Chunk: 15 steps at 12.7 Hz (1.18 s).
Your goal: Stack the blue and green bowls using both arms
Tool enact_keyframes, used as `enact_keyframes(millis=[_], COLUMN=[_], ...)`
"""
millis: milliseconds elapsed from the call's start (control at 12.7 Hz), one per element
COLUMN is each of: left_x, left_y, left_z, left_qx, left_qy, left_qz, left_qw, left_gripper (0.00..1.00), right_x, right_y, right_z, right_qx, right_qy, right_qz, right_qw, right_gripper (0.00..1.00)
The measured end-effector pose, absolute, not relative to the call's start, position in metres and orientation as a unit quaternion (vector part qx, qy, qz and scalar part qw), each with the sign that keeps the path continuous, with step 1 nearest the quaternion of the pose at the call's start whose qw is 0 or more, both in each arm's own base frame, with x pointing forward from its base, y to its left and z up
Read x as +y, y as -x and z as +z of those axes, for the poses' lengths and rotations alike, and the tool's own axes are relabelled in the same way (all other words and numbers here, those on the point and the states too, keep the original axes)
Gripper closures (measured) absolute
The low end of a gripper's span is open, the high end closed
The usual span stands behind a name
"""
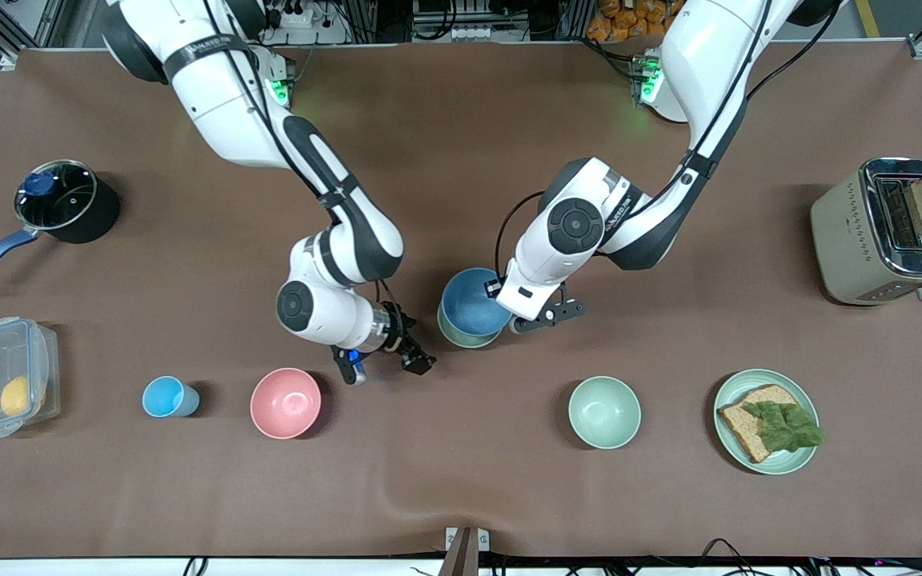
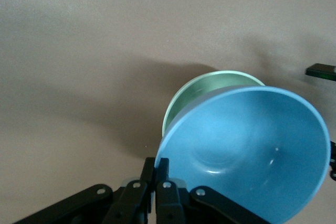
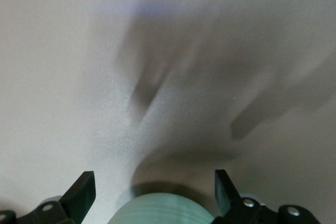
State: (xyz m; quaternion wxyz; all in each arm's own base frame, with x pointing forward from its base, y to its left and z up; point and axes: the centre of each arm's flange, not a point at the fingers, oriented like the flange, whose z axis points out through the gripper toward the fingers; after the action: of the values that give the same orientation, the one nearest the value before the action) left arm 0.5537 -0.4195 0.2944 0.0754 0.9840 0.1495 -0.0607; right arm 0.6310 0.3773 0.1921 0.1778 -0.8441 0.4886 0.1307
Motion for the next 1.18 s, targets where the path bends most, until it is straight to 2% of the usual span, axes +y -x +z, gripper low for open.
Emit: enact_keyframes(millis=[1180], left_x=[-0.435], left_y=[-0.555], left_z=[0.252], left_qx=[0.151], left_qy=[-0.982], left_qz=[-0.065], left_qw=[0.088], left_gripper=[0.96], right_x=[0.381], right_y=[-0.631], right_z=[0.186], right_qx=[0.505], right_qy=[0.835], right_qz=[0.131], right_qw=[0.175], right_gripper=[0.00])
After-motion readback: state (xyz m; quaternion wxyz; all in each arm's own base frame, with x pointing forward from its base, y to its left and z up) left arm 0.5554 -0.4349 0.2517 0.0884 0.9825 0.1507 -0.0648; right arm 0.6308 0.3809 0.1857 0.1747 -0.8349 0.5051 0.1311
